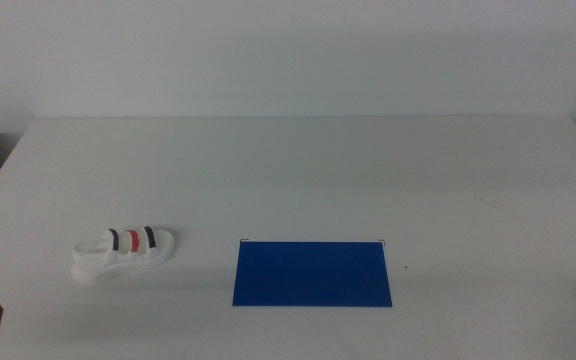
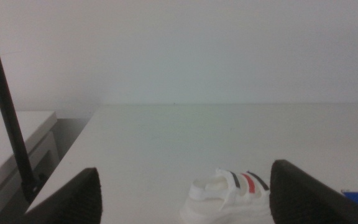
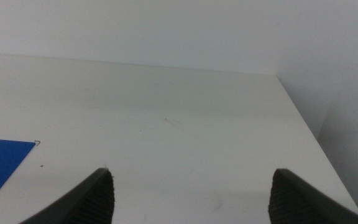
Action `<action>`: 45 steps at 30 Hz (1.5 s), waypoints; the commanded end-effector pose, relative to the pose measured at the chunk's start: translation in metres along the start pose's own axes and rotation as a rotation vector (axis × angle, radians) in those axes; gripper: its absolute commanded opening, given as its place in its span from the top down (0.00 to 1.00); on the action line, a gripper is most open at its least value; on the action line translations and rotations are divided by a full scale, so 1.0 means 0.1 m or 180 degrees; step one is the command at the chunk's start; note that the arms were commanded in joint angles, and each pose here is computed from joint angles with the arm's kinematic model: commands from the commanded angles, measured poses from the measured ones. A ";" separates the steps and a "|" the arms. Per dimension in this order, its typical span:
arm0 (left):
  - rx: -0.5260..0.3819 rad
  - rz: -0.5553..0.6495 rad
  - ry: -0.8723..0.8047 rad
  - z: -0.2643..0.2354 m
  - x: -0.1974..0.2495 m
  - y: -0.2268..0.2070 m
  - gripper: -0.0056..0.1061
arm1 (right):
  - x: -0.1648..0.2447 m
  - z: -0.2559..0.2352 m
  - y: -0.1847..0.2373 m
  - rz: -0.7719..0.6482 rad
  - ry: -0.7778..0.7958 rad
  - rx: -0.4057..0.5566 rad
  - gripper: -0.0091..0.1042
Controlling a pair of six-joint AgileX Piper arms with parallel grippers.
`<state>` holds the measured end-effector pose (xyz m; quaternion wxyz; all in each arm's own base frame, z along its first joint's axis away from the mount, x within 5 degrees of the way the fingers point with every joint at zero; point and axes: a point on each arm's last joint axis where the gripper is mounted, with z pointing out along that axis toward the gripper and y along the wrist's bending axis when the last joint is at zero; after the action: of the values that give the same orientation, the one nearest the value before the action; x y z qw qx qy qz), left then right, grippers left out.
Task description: Use one arm to grab the shoe from the table and place it on the mat.
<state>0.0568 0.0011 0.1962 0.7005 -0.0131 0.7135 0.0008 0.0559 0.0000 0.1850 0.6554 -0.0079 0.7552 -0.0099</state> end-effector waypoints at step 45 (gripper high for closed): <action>0.1232 0.1611 0.3270 1.74 -1.57 -0.47 0.13 | -0.06 -0.02 -0.01 -0.0054 -0.0309 0.0031 0.35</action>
<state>0.2357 -0.0371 0.3364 0.2064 0.2655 0.9413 0.0304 0.0559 0.0000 0.1850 0.6554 -0.0079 0.7552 -0.0099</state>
